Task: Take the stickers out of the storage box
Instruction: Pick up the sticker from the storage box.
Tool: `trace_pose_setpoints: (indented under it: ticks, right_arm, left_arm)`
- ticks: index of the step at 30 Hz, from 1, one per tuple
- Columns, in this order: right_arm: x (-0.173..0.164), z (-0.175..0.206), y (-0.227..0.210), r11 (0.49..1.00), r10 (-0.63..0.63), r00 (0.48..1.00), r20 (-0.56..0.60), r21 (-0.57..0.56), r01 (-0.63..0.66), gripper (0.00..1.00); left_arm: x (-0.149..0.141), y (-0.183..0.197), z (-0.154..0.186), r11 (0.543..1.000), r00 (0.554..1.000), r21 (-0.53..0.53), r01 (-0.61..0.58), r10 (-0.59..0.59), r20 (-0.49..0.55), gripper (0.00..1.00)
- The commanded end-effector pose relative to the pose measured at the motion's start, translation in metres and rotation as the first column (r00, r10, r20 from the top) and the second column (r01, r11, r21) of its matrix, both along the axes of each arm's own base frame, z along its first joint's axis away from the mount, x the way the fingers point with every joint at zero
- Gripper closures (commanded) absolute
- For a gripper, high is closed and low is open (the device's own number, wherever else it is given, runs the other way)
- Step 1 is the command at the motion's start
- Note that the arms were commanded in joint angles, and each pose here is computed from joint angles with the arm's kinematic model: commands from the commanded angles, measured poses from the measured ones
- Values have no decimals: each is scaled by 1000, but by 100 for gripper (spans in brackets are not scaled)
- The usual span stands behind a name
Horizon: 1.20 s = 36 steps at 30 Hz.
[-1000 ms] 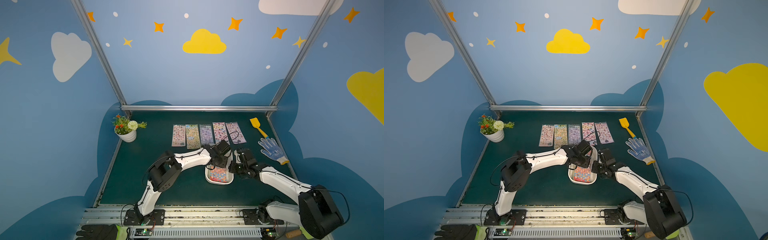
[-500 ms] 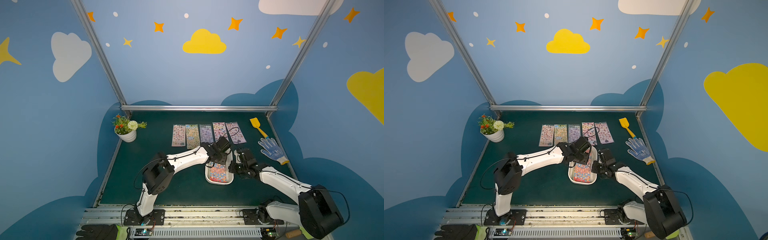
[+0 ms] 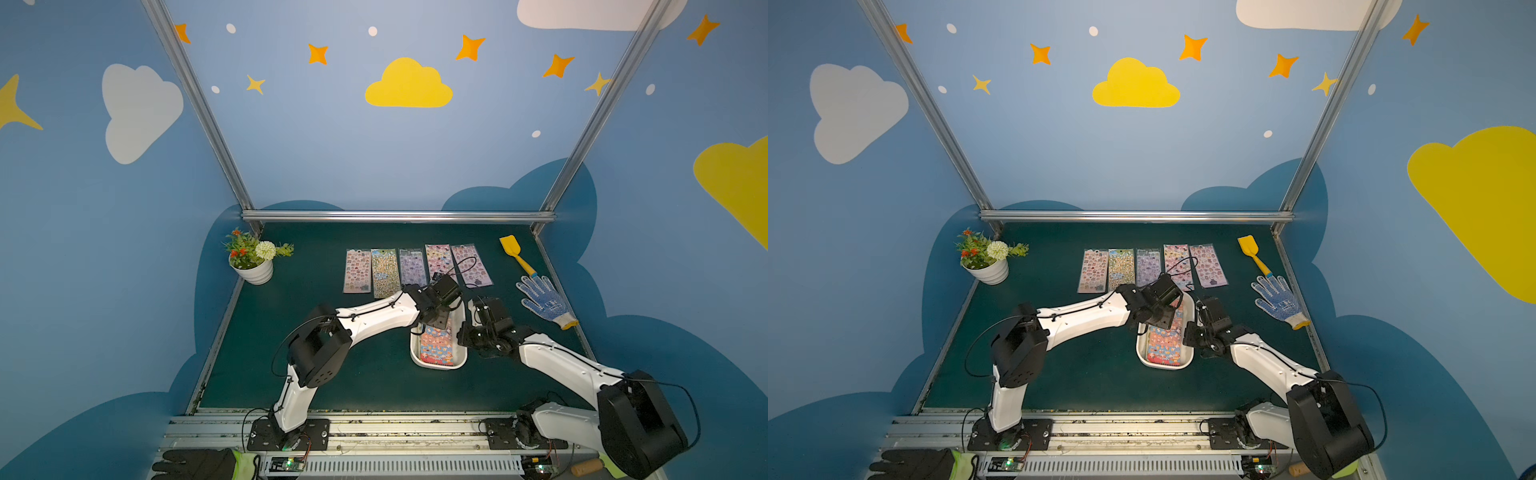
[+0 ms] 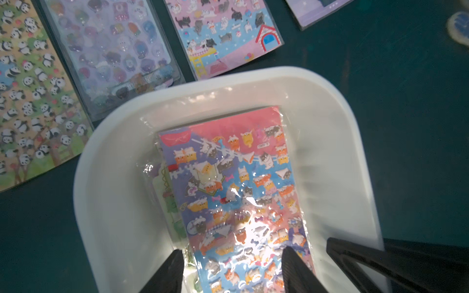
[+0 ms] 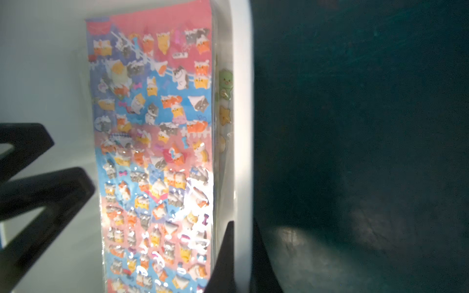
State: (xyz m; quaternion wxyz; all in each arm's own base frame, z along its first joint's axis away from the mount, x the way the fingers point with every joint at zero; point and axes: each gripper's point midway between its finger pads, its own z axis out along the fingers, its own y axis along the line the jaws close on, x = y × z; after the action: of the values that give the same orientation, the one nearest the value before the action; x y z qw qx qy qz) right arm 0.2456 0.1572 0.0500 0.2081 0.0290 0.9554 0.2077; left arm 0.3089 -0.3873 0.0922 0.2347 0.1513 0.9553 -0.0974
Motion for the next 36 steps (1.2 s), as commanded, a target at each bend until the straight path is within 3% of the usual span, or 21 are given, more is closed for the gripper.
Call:
trace_pose_setpoints:
  ticks: [1,10,16,36]
  right_arm:
    - [5,9,3,1000,10,999,46,22,-11,100]
    - [5,14,5,999,17,998,59,39,-19,100]
    - [4,14,9,998,27,998,52,57,-30,100]
    - [5,8,8,999,26,999,38,39,-27,100]
  left_arm:
    - [3,6,-9,999,1000,33,-23,24,-16,34]
    - [12,12,-18,996,998,69,-58,59,-11,28]
    - [7,6,-23,998,997,32,-51,53,-48,28]
    - [-4,-14,-18,995,994,-98,-28,17,-109,41]
